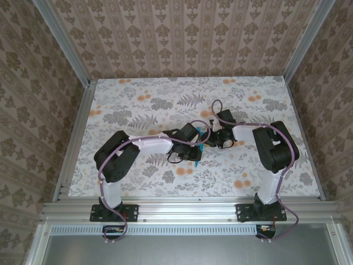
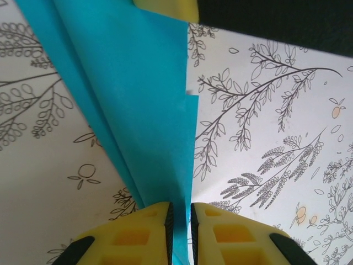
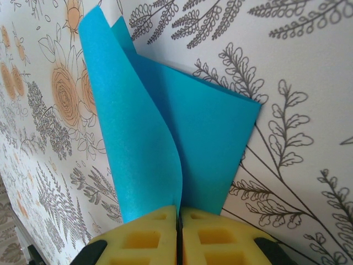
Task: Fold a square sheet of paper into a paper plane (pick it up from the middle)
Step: Fold the wing for the fifth time at the center of the table.
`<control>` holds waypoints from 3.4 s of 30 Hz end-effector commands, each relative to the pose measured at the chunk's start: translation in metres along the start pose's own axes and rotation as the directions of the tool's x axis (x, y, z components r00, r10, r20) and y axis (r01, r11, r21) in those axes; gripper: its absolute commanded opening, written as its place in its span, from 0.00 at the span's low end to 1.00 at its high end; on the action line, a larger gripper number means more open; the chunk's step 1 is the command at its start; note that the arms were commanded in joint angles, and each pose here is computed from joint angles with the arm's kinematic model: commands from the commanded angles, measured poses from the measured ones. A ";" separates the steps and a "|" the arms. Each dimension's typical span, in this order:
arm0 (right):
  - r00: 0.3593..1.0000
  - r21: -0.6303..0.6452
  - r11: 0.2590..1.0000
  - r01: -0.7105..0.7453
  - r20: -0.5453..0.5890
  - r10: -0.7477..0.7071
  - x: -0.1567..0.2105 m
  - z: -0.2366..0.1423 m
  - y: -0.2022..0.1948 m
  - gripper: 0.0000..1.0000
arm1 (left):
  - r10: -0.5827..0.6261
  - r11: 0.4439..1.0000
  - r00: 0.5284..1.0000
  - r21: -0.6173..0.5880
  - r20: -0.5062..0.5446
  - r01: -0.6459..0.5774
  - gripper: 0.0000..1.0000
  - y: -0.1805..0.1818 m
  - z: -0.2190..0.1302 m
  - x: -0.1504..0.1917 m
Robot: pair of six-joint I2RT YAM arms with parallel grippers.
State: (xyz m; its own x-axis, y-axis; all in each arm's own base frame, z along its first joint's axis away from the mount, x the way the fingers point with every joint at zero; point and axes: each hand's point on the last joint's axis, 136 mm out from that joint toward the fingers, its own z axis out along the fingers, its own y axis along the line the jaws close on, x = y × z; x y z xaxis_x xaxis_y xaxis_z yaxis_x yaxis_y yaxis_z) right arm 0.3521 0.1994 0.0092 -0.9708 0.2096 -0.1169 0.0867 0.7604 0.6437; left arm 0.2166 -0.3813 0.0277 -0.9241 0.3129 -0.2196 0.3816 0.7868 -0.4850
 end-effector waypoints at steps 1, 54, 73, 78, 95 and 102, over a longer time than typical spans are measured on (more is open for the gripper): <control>0.997 0.256 0.965 -0.060 -0.027 0.069 0.020 0.014 -0.069 0.11 | -0.008 0.999 0.998 0.030 -0.058 0.009 0.20 -0.009 -0.001 0.021; 0.996 0.261 0.963 -0.073 -0.021 0.081 0.018 0.014 -0.070 0.10 | -0.019 0.999 0.983 0.033 0.183 0.013 0.20 -0.023 -0.055 -0.006; 0.996 0.229 0.970 -0.081 -0.022 0.089 0.015 0.018 -0.063 0.10 | -0.164 0.981 0.979 0.126 0.124 0.148 0.10 0.002 -0.009 -0.020; 0.996 0.229 0.970 -0.081 -0.029 0.090 0.017 0.019 -0.064 0.11 | -0.171 0.981 0.977 0.117 0.128 0.157 0.09 0.006 -0.003 -0.024; 0.997 0.139 0.990 -0.036 0.079 0.025 -0.018 -0.030 -0.006 0.23 | -0.202 0.975 0.979 -0.090 0.013 0.202 0.08 0.043 0.015 0.003; 0.992 0.161 0.987 -0.002 0.124 -0.018 -0.022 -0.049 0.003 0.23 | -0.207 0.973 0.978 -0.108 0.001 0.206 0.07 0.045 0.018 0.005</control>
State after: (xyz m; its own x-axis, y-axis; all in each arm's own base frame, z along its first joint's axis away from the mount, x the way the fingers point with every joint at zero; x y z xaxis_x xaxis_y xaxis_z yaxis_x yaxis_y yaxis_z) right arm 0.3625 0.1751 0.0422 -0.9424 0.2696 -0.1979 0.1201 0.8250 0.5522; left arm 0.2415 -0.3780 0.0216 -0.9746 0.1198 -0.1890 0.2045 0.8200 -0.5347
